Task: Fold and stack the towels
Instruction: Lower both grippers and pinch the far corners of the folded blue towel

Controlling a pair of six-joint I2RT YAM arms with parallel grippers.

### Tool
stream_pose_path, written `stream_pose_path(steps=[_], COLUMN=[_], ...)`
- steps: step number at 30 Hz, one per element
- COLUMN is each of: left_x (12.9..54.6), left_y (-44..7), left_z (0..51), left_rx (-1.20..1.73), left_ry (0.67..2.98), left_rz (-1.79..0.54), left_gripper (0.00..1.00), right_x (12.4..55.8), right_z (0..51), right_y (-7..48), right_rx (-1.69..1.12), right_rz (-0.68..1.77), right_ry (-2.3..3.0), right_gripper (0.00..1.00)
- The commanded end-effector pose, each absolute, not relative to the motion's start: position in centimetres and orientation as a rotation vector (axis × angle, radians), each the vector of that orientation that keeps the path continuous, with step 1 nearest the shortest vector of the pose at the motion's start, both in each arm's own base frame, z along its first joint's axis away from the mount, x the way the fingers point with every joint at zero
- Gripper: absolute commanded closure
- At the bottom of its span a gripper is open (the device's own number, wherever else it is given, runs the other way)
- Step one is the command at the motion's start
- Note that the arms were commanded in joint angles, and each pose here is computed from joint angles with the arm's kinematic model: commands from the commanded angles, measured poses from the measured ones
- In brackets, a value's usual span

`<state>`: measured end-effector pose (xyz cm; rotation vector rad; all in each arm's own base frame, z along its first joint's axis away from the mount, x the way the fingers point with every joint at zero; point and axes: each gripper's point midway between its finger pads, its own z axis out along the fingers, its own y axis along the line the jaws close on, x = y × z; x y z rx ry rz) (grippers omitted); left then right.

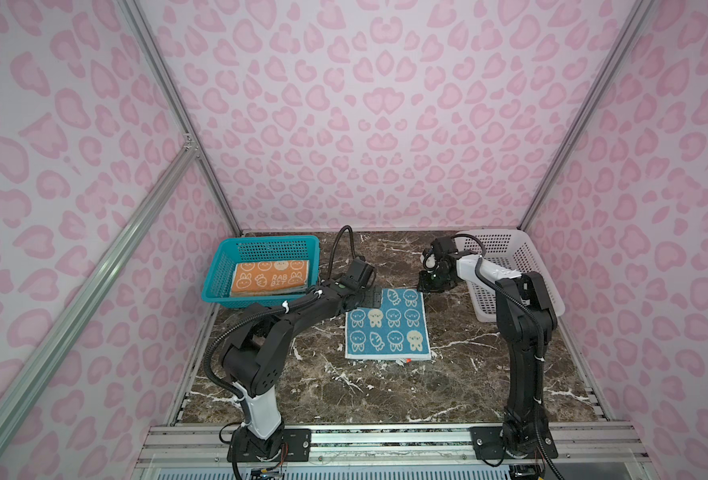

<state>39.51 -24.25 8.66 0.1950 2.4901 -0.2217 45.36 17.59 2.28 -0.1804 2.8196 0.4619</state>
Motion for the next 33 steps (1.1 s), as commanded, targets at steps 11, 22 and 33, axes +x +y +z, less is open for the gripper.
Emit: stream_pose_path(steps=[11, 22, 33], left_x=[38.7, 38.3, 40.3], left_y=[-23.9, -22.8, -20.2], left_z=[7.4, 6.4, 5.3], left_rx=[0.152, 0.082, 0.038], left_ry=[2.545, 2.598, 2.707], left_rz=[-0.239, -0.290, -0.314], left_gripper=[0.02, 0.02, 0.00], right_x=[43.3, 43.5, 44.1], right_z=[0.2, 1.0, 3.6], right_y=[17.7, 18.1, 18.7], right_rx=[-0.178, -0.180, -0.204], right_rz=[0.450, 0.445, 0.435], right_ry=[2.898, 2.889, 2.850], right_gripper=[0.88, 1.00, 1.00])
